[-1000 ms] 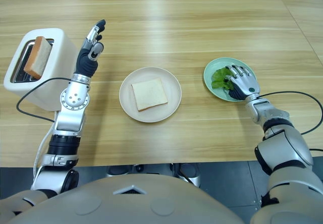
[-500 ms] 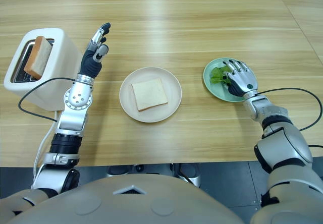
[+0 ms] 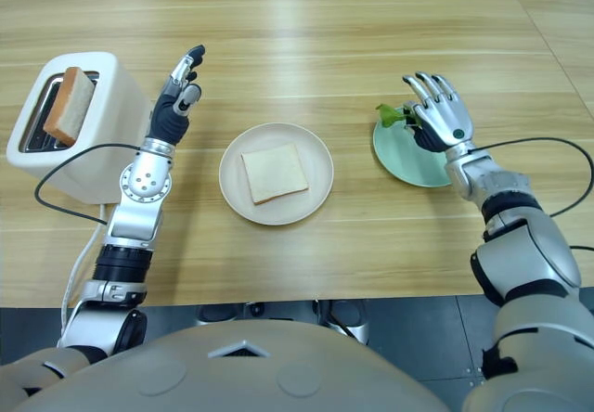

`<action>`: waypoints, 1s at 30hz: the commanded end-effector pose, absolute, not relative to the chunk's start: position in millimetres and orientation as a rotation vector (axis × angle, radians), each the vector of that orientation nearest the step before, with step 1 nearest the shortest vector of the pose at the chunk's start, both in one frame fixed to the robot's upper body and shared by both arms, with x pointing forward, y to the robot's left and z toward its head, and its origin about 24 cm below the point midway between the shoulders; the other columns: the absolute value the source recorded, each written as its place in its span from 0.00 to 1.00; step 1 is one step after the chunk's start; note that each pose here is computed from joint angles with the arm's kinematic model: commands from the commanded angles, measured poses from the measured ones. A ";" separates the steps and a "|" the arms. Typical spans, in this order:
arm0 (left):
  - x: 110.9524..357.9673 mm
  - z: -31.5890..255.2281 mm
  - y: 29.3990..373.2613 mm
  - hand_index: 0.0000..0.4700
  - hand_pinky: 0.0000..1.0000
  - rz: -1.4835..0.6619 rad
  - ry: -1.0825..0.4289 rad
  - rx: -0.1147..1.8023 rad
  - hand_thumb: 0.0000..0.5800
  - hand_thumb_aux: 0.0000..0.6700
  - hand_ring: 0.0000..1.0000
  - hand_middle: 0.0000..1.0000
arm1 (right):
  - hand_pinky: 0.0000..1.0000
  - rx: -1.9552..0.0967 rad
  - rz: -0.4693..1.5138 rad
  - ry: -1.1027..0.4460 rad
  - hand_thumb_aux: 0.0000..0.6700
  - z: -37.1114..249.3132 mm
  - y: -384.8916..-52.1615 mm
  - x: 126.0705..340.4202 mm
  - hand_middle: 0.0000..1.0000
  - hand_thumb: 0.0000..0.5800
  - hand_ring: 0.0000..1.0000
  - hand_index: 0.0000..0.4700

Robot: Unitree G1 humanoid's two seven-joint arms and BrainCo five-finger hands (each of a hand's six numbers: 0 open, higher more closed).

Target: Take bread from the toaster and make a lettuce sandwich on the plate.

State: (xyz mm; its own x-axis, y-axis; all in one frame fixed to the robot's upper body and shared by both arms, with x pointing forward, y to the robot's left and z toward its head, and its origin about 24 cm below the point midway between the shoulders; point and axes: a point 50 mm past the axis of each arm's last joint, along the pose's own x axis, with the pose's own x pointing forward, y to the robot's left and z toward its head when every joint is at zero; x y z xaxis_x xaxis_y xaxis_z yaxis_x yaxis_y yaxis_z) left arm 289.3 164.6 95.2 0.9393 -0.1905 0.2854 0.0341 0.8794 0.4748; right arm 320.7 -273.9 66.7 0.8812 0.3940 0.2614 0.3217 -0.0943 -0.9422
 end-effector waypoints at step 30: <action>297.2 77.5 169.1 0.00 0.00 -0.077 -0.288 0.471 0.00 0.00 0.00 0.00 | 1.00 -1.263 0.510 -1.141 1.00 74.6 -86.3 320.2 1.00 1.00 1.00 0.98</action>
